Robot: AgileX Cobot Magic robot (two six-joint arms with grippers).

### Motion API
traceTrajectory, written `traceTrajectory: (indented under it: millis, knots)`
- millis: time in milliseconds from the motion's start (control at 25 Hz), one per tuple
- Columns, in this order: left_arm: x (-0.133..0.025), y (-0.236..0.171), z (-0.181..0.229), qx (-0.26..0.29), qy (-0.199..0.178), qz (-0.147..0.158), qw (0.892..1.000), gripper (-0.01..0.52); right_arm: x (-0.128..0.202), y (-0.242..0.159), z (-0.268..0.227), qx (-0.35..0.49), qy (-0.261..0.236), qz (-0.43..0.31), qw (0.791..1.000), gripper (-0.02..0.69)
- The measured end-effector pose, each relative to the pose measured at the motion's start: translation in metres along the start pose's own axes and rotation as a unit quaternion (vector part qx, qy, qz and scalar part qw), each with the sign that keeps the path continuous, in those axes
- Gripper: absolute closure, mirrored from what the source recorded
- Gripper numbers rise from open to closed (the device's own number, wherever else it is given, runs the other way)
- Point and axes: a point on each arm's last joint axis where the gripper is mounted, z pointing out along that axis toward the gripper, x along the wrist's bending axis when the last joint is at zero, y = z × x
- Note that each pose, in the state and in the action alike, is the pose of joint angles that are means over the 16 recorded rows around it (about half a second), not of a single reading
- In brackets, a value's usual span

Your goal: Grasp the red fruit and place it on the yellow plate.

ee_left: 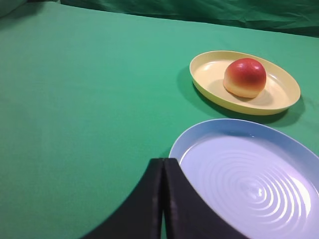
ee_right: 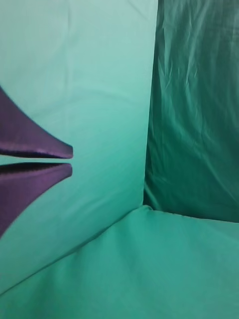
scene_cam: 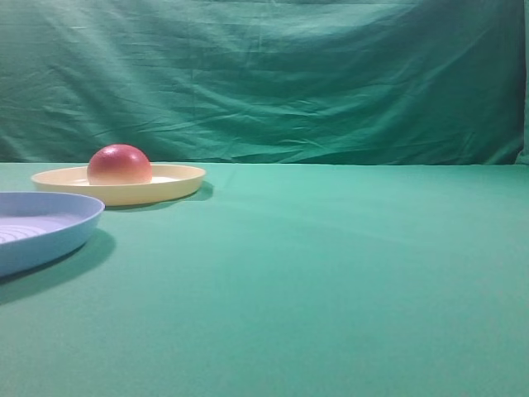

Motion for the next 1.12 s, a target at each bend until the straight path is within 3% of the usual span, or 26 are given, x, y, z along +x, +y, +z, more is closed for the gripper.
traceTrajectory:
  millis: [360,1120]
  knots:
    - [0.0,0.0,0.0,0.0,0.0,0.0,1.0,0.514,0.003,-0.032,0.009,0.029,0.001,0.01,1.0,0.665]
    - [0.0,0.0,0.0,0.0,0.0,0.0,1.0,0.514,0.003,-0.037,0.009,0.052,0.0,0.011,0.999,0.665]
